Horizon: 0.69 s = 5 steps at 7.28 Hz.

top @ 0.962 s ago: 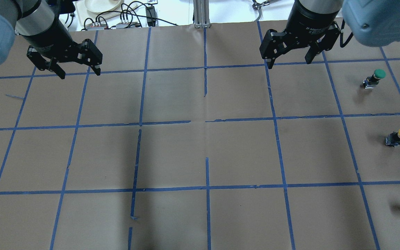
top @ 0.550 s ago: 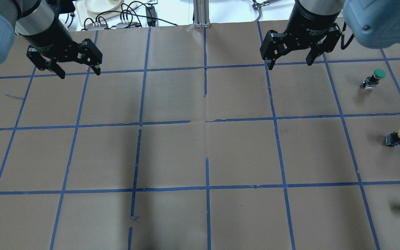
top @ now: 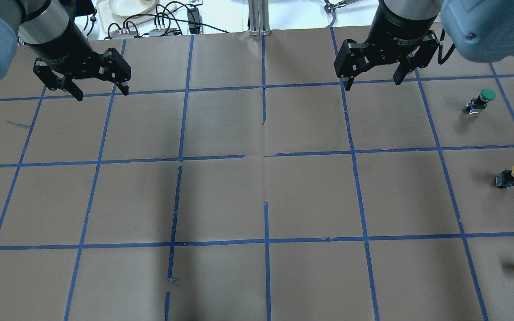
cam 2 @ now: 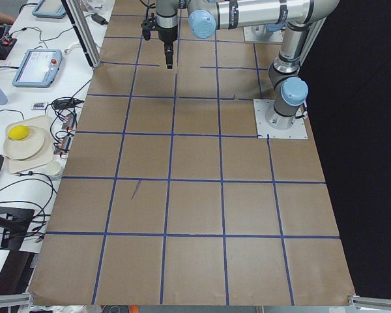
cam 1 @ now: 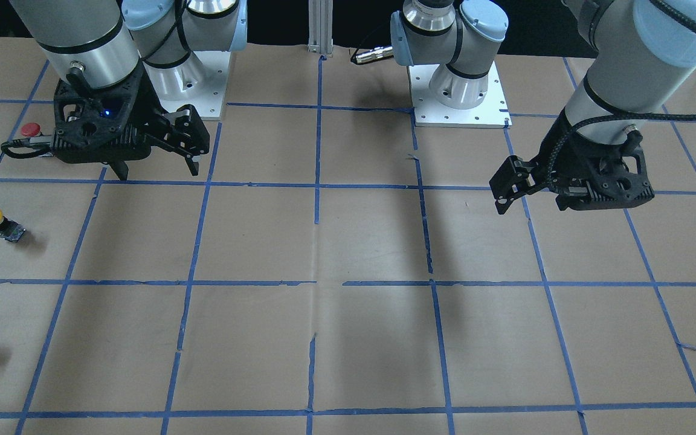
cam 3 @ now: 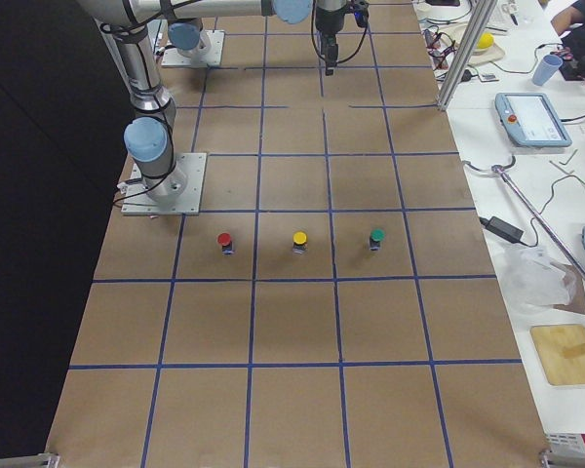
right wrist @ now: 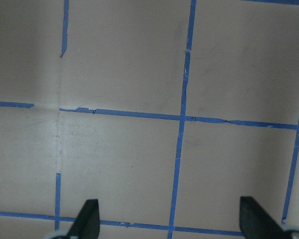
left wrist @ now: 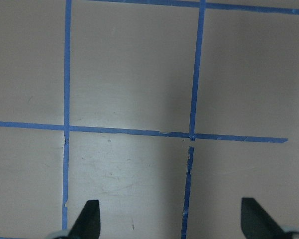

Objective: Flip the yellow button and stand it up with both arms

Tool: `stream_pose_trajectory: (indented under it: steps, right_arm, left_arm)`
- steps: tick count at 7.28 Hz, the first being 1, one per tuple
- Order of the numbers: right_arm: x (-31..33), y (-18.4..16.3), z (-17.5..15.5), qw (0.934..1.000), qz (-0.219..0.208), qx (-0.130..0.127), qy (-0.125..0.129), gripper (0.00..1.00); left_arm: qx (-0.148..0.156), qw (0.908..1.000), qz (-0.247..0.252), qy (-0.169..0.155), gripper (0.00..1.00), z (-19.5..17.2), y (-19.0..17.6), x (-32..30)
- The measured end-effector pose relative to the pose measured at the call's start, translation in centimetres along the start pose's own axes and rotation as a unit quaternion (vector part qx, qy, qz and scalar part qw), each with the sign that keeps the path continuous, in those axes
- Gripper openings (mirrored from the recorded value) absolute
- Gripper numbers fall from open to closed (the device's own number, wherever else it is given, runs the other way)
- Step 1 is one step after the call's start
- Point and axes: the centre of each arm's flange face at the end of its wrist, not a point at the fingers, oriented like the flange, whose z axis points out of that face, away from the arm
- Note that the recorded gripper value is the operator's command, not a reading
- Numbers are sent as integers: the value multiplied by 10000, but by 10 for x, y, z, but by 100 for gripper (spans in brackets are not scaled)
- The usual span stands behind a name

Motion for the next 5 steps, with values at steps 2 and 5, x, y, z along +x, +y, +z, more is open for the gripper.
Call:
stream_pose_trajectory:
  steps: [2, 5]
  right_arm:
    - [0, -1, 0, 10000, -1, 18, 6, 100]
    - [0, -1, -1, 10000, -9, 20, -4, 100]
  left_arm:
    - [-15, 10000, -4, 1, 100, 0, 0, 0]
    - [-17, 10000, -12, 9, 100, -1, 0, 0]
